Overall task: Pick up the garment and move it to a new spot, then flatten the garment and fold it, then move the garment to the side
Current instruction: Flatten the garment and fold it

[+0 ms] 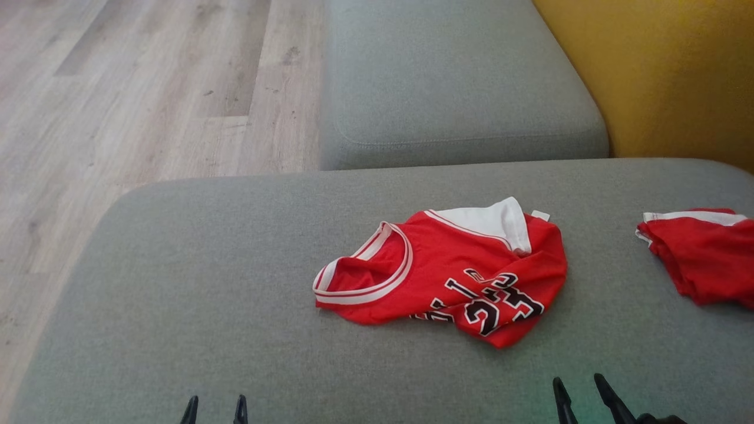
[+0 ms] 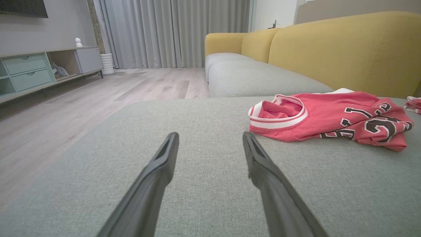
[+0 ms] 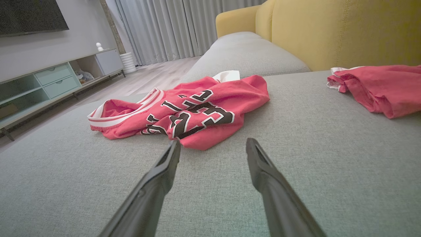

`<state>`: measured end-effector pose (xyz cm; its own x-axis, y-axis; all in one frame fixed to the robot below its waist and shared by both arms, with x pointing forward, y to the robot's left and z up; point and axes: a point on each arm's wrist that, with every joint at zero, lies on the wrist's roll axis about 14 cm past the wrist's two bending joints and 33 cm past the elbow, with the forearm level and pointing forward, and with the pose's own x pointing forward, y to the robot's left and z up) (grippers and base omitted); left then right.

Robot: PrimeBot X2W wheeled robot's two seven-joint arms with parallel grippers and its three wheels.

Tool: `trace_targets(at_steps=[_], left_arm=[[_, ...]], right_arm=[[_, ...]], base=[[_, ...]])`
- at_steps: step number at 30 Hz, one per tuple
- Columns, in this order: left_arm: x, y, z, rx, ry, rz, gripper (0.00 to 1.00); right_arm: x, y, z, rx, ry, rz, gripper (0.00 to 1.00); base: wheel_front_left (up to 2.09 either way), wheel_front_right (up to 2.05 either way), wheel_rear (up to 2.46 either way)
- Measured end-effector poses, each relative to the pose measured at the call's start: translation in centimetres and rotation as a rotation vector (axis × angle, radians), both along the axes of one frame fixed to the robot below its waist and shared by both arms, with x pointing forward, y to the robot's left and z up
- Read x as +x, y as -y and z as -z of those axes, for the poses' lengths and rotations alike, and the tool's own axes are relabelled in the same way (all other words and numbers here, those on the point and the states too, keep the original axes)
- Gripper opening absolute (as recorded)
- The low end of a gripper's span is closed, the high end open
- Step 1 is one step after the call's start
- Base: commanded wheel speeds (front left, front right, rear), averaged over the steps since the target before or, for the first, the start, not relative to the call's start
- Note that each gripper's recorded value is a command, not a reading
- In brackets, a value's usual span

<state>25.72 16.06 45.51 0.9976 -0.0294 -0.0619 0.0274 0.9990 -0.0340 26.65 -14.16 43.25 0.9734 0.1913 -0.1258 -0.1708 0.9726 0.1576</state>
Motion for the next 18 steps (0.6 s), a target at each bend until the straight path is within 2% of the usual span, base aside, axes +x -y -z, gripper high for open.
trace_targets(at_steps=[8, 15, 18], left_arm=[[2.2, 1.1, -0.1, -0.002, -0.009, 0.068, 1.0], [11.2, 5.0, -5.2, 0.043, 0.129, 0.266, 1.0], [15.6, 6.7, -7.3, 0.068, 0.136, 0.338, 1.0]], right_arm=[[0.1, 0.0, 0.8, -0.007, -0.035, -0.007, 1.0], [1.9, 0.5, 0.8, -0.032, -0.046, -0.014, 1.0], [2.6, 0.8, 1.1, -0.042, -0.06, -0.016, 1.0]], base=[[0.0, 0.0, 0.0], [0.0, 0.0, 0.0], [0.0, 0.0, 0.0]])
